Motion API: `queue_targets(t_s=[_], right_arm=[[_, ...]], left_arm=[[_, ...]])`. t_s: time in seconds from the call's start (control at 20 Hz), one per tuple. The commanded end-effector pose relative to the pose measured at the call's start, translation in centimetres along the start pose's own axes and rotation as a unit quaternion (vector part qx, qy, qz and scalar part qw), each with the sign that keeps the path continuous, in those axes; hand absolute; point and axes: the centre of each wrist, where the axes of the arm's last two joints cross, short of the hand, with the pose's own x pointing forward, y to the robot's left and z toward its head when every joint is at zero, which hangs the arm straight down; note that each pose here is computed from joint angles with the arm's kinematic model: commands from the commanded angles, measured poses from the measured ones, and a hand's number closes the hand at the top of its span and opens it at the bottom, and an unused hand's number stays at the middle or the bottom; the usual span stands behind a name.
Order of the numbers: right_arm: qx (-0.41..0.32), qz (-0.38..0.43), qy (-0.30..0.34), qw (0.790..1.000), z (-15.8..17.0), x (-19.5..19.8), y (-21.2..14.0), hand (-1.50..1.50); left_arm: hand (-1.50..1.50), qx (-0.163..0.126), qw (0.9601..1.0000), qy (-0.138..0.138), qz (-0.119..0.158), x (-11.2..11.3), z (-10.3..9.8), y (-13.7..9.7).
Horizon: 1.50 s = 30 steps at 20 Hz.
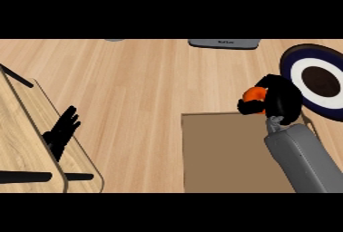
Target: Pick the squash from the tray and place it in the plate
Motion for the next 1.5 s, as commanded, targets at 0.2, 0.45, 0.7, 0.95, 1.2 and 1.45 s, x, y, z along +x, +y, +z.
queue_targets(t_s=[0.2,0.45,0.7,0.95,1.2,1.45], right_arm=[[-0.257,-0.052,0.107,0.959,-6.5,3.8,-6.3,1.50],[-0.345,-0.106,0.130,0.923,-7.6,5.6,-8.0,1.50],[-0.398,-0.157,0.159,0.889,-8.8,5.0,-8.2,1.50],[-0.455,-0.190,0.157,0.856,-9.6,3.9,-8.5,1.50],[-0.491,-0.162,0.189,0.835,-10.9,-0.5,-6.5,1.50],[-0.534,-0.161,0.211,0.803,-12.1,-3.5,-7.4,1.50]], left_arm=[[0.00,-0.062,0.9976,0.010,0.030,-0.4,-0.4,-3.8],[0.00,-0.066,0.9972,0.011,0.034,-0.3,-0.8,-4.5],[0.00,-0.059,0.9978,0.007,0.028,-0.1,-0.9,-4.0],[0.00,-0.061,0.9977,0.015,0.026,-1.3,-0.2,-4.2],[0.00,-0.049,0.9981,0.021,0.031,-1.3,0.1,-3.9],[0.00,-0.040,0.9978,0.024,0.047,-1.1,-0.3,-5.1]])
